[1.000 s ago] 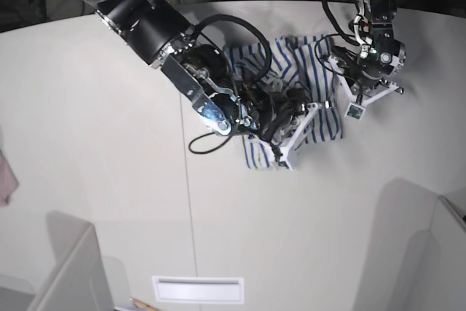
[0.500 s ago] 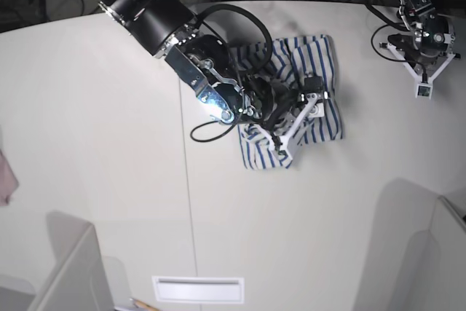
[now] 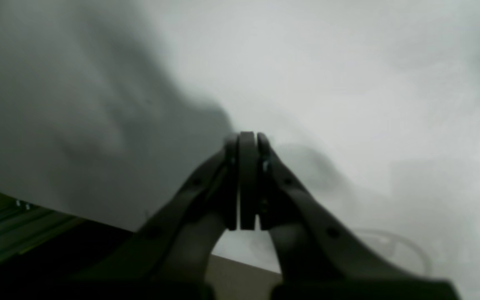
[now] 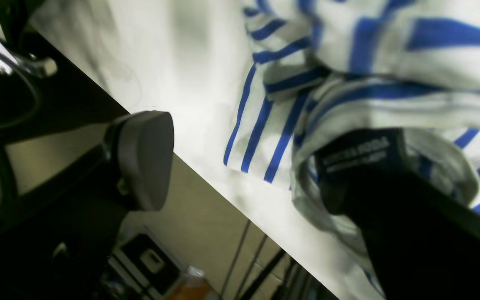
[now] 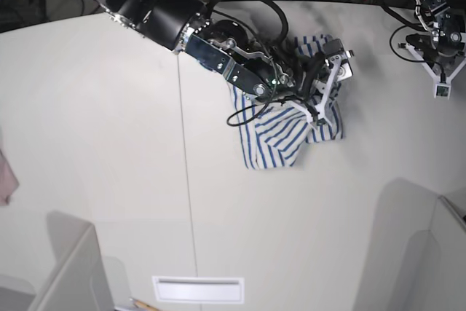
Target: Fold the T-shirt properly
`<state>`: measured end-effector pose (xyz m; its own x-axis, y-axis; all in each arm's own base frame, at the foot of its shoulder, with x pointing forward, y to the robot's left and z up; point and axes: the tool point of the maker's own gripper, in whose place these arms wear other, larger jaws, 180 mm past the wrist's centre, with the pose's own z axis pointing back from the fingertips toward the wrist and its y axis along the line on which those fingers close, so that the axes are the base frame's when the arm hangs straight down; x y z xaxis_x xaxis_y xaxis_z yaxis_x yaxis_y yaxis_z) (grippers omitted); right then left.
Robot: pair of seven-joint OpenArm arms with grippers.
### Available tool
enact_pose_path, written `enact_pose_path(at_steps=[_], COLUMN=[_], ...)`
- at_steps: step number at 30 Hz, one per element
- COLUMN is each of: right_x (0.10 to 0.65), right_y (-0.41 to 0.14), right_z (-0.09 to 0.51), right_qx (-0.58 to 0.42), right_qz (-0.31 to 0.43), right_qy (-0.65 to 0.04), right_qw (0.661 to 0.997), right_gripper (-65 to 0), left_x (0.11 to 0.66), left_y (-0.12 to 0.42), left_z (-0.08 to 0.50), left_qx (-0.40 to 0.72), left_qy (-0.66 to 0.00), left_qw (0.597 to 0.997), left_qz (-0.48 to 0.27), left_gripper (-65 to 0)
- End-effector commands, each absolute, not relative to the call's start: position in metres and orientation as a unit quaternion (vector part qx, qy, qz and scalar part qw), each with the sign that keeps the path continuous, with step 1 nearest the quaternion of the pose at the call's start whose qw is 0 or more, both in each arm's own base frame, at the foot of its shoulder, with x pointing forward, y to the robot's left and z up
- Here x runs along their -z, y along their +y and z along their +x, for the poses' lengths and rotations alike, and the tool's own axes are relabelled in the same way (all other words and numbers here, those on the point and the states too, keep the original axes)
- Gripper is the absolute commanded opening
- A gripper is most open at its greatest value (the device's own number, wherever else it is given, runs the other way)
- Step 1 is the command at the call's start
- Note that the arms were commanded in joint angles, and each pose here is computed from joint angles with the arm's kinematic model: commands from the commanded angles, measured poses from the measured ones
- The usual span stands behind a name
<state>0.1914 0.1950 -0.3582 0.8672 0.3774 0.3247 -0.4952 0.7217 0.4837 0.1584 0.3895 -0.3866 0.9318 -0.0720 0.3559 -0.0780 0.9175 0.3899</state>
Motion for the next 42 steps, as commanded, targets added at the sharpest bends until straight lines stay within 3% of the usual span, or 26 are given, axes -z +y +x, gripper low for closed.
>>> enact_pose_path(at_steps=[1, 4, 9, 13, 14, 17, 20, 25, 31, 42], right_x=[0.335, 0.328, 0.297, 0.284, 0.282, 0.286, 0.302, 0.333, 0.375, 0.377], right_y=[0.211, 0.22, 0.241, 0.216, 0.204, 0.164, 0.127, 0.082, 0.063, 0.082], right_z=[0.193, 0.177, 0.16, 0.195, 0.205, 0.235, 0.254, 0.266, 0.265, 0.29], right_qx=[-0.26, -0.314, -0.399, -0.346, -0.332, -0.273, -0.206, -0.123, -0.099, -0.086], right_qz=[0.311, 0.316, 0.38, 0.381, 0.375, 0.352, 0.336, 0.31, 0.274, 0.278], right_qy=[-0.127, -0.136, -0.195, -0.228, -0.24, -0.259, -0.257, -0.24, -0.198, -0.207], right_qw=[0.905, 0.885, 0.811, 0.826, 0.831, 0.857, 0.882, 0.912, 0.936, 0.934], right_gripper=[-16.4, -16.4, -16.4, -16.8, -19.4, -38.7, -65.0, -65.0, -65.0, -65.0], left_x=[0.377, 0.377, 0.376, 0.369, 0.366, 0.356, 0.355, 0.356, 0.357, 0.357], left_y=[0.396, 0.396, 0.396, 0.411, 0.417, 0.432, 0.443, 0.449, 0.449, 0.449], left_z=[0.164, 0.164, 0.165, 0.155, 0.152, 0.145, 0.134, 0.126, 0.126, 0.126], left_qx=[0.001, 0.001, 0.002, -0.025, -0.035, -0.05, -0.071, -0.086, -0.086, -0.086], left_qy=[-0.196, -0.197, -0.198, -0.199, -0.201, -0.203, -0.197, -0.193, -0.193, -0.193], left_qw=[0.957, 0.957, 0.956, 0.952, 0.951, 0.945, 0.944, 0.943, 0.943, 0.943], left_qz=[0.215, 0.215, 0.216, 0.229, 0.234, 0.25, 0.256, 0.257, 0.256, 0.256], left_gripper=[-65.0, -65.0, -65.0, -65.0, -65.0, -65.0, -65.0, -65.0, -65.0, -65.0])
